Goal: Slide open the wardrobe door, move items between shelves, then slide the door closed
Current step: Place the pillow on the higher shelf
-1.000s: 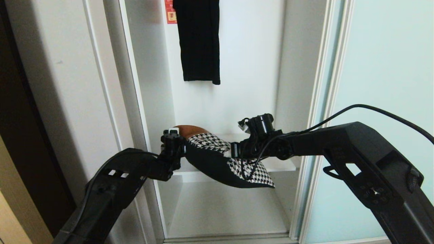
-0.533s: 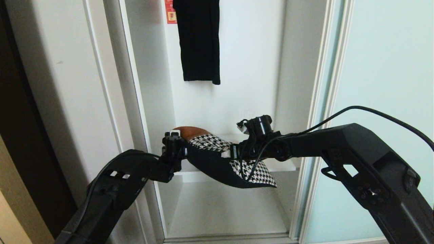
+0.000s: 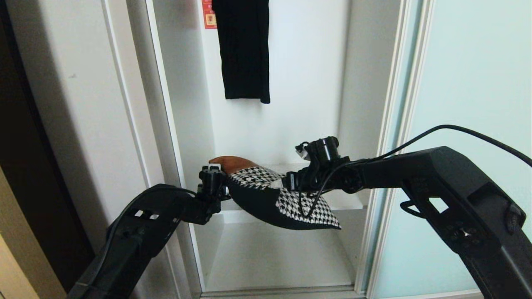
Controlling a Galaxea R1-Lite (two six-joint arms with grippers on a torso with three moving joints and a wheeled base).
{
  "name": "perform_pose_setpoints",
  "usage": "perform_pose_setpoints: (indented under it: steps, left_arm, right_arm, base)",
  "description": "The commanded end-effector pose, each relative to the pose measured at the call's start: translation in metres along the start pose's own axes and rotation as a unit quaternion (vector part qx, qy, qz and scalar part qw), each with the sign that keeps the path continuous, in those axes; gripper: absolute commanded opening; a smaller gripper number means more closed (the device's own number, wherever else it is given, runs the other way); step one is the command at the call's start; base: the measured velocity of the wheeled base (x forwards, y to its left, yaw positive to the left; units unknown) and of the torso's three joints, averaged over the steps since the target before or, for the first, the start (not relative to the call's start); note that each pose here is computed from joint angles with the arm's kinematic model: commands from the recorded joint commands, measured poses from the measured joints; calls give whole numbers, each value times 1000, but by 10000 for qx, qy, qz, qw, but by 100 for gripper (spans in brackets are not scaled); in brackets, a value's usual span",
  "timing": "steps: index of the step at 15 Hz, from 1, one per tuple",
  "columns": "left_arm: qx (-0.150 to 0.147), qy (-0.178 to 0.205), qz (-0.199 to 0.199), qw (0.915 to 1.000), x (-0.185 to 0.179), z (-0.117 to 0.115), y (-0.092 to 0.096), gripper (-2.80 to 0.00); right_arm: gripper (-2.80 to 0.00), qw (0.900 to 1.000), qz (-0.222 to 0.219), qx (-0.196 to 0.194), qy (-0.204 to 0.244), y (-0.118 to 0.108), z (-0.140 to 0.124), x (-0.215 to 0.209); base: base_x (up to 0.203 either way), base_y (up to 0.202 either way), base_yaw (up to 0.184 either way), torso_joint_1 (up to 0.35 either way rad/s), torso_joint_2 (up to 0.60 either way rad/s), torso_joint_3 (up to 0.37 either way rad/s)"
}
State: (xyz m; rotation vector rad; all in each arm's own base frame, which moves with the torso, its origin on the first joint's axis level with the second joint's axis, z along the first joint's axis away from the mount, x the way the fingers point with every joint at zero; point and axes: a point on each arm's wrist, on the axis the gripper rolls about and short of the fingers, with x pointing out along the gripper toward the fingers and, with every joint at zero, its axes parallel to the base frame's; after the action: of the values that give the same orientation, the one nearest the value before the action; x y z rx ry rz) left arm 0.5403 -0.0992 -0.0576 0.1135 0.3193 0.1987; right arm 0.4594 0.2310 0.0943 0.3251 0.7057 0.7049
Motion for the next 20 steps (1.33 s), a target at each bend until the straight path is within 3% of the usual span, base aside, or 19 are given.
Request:
perform_pose_setpoints:
  steps: [1,4,7,8,12,15,20]
  left_arm:
    - [-52,-73,45,9999,0,3,1,-280]
    - [-119,-261,227,9993,-3,13,3,-280]
    - [-12,3,195,9998,-3,8,3,-280]
    - [3,37,188,9998,-2,6,3,-280]
    - [58,150,201,9997,-2,2,3,-280]
    - [65,178,193,9996,-2,3,3,-280]
    - [60,179,193,9996,-2,4,4,-280]
  right_arm:
    - [0,9997,61,-39,-233,6,18,-20]
    - [0,9997,53,-25,-229,4,18,-18]
    - [0,9997,-76,208,-72,1,16,-34]
    - [-280,9993,-162,301,114,-4,7,-34]
    - [-280,9928,-507,600,908,-24,-18,-18]
    - [-280,9865,-678,425,1432,-38,-41,-4]
    - [-280,9807,-779,314,1764,-36,-47,-19]
  base:
    - [0,0,0,0,0,0]
    - [0,0,0,0,0,0]
    - [0,0,0,0,0,0]
    - [0,0,0,0,0,0]
    - [0,0,0,0,0,0]
    - [0,0,0,0,0,0]
    - [0,0,0,0,0,0]
